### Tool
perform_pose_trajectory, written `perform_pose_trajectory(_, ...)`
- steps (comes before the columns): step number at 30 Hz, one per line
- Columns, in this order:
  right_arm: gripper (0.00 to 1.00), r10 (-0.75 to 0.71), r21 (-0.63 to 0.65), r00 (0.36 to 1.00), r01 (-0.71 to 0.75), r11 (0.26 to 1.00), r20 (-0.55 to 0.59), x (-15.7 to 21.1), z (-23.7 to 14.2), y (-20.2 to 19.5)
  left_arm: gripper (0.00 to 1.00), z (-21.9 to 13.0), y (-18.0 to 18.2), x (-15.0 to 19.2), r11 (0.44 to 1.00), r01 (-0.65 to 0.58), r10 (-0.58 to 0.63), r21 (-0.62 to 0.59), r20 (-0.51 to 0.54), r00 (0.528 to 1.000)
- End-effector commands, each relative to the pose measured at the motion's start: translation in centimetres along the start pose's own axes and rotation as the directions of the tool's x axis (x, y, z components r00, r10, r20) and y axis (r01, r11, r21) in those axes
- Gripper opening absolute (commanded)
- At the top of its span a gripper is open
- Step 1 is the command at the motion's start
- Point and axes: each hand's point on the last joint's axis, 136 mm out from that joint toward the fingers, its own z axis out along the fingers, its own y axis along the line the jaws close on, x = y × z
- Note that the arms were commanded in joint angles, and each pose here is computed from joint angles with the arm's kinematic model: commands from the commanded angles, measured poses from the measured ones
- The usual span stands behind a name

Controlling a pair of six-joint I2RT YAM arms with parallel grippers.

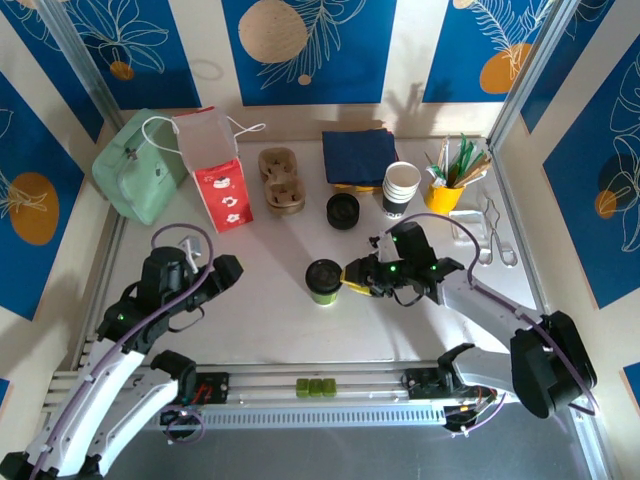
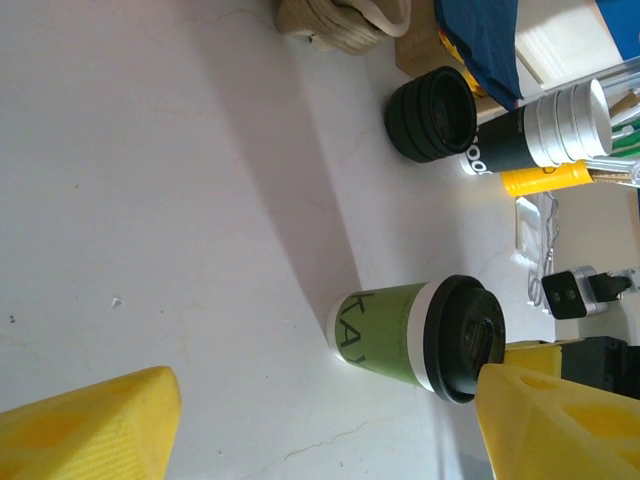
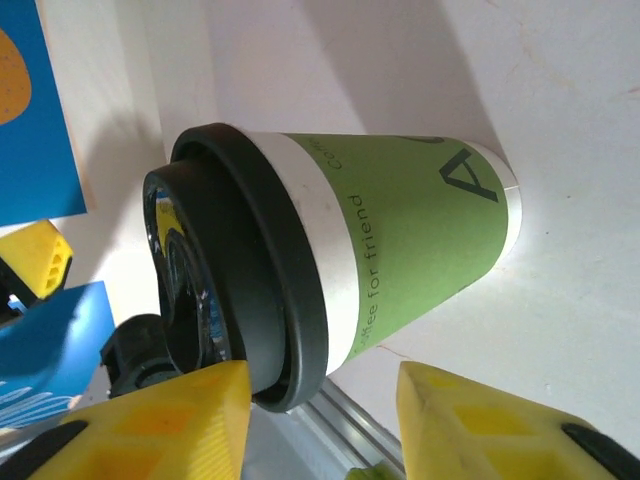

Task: Pack the takeout coffee

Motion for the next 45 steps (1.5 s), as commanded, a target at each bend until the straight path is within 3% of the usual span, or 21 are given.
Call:
perform_pose_trajectory(1,0.47,-0.053,-0.006,0.998,0.054,0.999,0.029,-0.2,-1.2,1.3,0.78,0.5,-1.3,0.3,0.998,-0.023,0.025,0.059,-0.038,0.999)
perform_pose_trajectory(6,0.50,-0.120,-0.024,0.990,0.122,0.992,0.071,-0.3,-2.2,2.2,0.79,1.7,-2.5,0.7,0.993,-0.042,0.052,0.112,-0.088,0.995)
perform_pose_trajectory(15,0.68,-0.229,-0.073,0.958,0.244,0.967,0.175,-0.6,-4.0,4.2,0.82,4.6,-5.9,1.6,0.966,-0.150,0.180,0.209,-0.133,0.975)
perform_pose_trajectory(31,0.69,-0.292,-0.064,0.939,0.308,0.949,0.183,-0.6,-3.7,4.1,1.00,11.2,-8.9,4.4,0.891,-0.343,0.417,0.298,-0.239,0.877)
perform_pose_trajectory(45,0.69,-0.287,-0.033,0.944,0.296,0.955,0.164,-0.8,-2.6,3.5,0.99,15.4,-8.3,6.1,0.872,-0.370,0.470,0.320,-0.340,0.815)
